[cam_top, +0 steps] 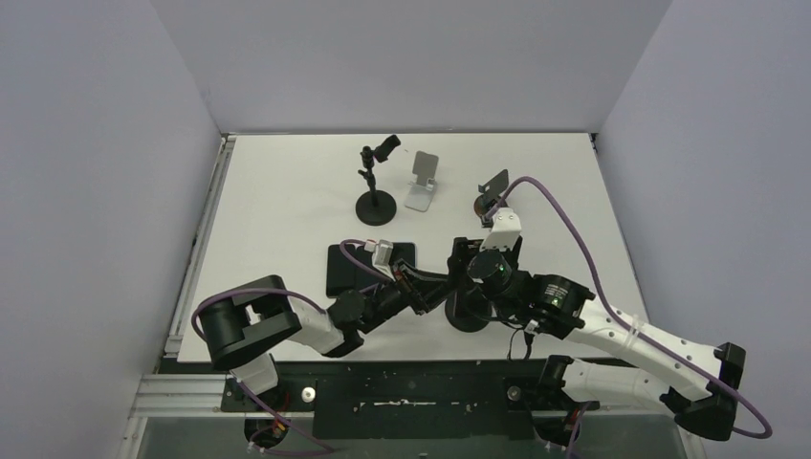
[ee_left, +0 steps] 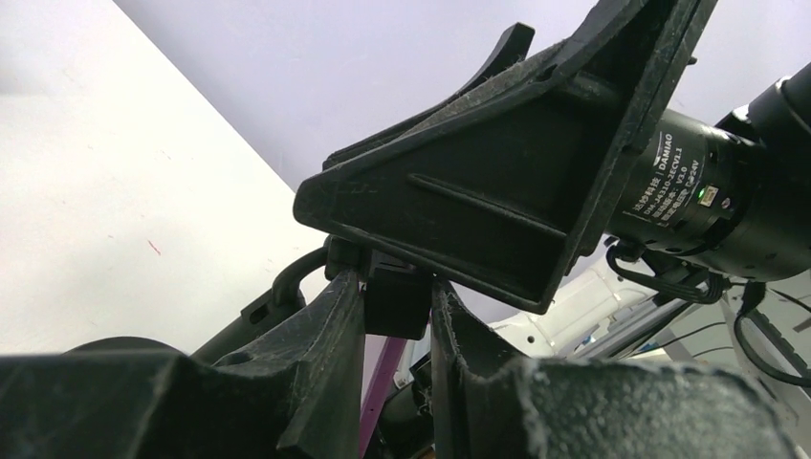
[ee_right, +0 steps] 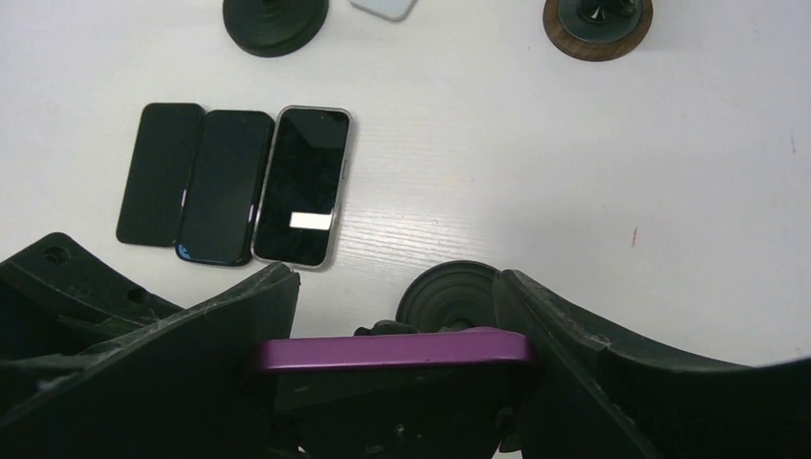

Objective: Remove the phone from the phone stand

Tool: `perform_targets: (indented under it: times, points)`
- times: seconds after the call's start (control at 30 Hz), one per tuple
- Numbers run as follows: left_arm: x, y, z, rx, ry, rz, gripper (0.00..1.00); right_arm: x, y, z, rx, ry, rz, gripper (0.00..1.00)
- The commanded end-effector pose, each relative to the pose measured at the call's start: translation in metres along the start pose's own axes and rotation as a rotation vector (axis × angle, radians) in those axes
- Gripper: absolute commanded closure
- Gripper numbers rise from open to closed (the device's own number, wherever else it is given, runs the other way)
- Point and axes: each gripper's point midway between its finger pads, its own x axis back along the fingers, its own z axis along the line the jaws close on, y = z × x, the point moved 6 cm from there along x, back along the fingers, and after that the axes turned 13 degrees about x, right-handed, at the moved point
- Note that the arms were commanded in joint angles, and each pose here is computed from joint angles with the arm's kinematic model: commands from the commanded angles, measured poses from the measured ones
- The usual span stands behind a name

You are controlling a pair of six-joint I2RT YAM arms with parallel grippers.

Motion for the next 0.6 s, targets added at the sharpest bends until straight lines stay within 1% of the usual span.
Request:
perform_targets:
  times: [0.0, 0.27, 0.4, 0.57]
  points:
    - [0.003, 0.021, -0.015, 0.068, -0.110, -0.103, 1.00, 0.003, -0.024, 0.021, -0.139, 0.155, 0.065, 1.00]
    - [0.004, 0.022, -0.003, 0.102, -0.072, -0.109, 1.00, 0.012, -0.023, 0.020, -0.292, 0.267, -0.054, 1.00]
    - [0.001, 0.020, -0.002, 0.103, -0.074, -0.098, 1.00, 0.014, -0.026, 0.021, -0.306, 0.289, -0.054, 1.00]
    - [-0.002, 0.017, 0.003, 0.111, -0.065, -0.091, 1.00, 0.017, -0.023, 0.025, -0.346, 0.350, -0.103, 1.00]
